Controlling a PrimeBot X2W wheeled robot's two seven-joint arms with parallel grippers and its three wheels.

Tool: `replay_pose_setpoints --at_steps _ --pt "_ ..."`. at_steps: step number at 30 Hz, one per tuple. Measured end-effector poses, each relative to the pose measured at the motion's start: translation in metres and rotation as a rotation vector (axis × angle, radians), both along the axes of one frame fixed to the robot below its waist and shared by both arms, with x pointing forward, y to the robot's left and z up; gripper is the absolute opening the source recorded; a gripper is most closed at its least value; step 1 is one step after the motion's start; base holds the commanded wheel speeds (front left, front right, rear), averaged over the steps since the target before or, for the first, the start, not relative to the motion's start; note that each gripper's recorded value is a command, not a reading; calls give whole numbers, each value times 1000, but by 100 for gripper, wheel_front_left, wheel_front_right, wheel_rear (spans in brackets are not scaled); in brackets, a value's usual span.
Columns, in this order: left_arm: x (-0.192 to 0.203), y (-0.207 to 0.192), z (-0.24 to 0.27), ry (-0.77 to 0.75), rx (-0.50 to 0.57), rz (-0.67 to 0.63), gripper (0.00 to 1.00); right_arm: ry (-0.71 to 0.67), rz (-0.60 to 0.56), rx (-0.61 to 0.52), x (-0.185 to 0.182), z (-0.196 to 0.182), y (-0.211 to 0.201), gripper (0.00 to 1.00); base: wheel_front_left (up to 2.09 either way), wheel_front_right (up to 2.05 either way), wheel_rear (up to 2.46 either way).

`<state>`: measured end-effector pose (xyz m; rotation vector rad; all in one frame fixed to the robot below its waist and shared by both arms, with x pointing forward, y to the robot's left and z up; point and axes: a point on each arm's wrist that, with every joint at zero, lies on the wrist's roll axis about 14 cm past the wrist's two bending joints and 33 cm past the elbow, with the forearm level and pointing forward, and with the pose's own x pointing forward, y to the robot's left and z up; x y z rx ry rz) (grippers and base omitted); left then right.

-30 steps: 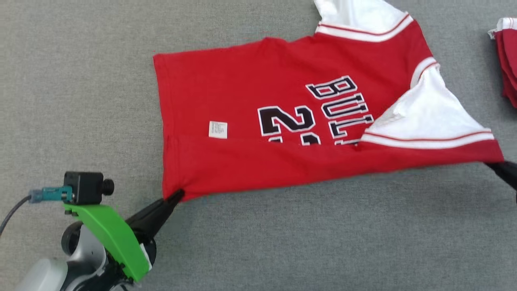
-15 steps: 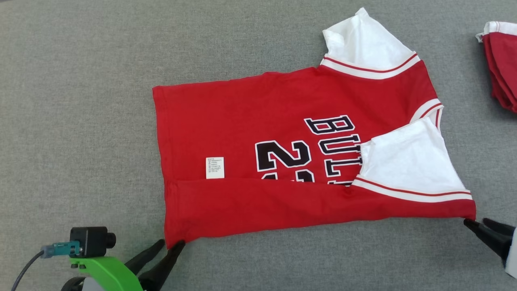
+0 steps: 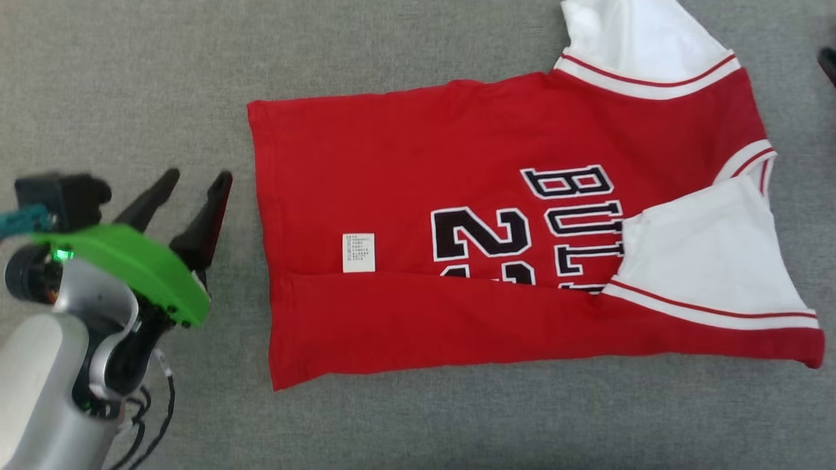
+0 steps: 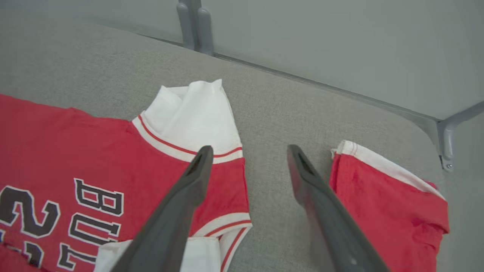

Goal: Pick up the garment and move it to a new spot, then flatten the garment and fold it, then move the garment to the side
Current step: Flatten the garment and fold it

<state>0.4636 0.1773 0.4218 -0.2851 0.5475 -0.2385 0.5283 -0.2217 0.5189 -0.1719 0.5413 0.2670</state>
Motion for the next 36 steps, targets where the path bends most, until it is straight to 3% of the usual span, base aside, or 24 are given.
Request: replay_pose_setpoints --at_steps 6,12,17,31,32,33,34,36 --pt "37 -14 -27 32 10 -34 100 76 10 -39 78 -53 42 100 0 0 0" --pt "36 -15 -43 70 13 -52 100 183 36 -50 103 -111 71 100 0 0 0" --pt "37 -7 -49 77 12 -34 100 228 65 -40 108 -140 89 100 0 0 0" --pt "59 -33 -49 70 1 -116 100 260 88 -65 100 -145 91 100 0 0 0" --pt "61 -34 -50 71 -9 -115 81 270 93 -62 98 -148 93 44 0 0 0" --pt "62 -37 -52 83 -16 -121 10 282 102 -61 96 -150 96 0 0 0 0" --pt "64 -38 -52 84 -25 -125 0 285 108 -54 96 -150 98 0 0 0 0" --pt "66 -41 -54 93 -25 -137 0 269 114 -28 97 -148 102 0 0 0 0"
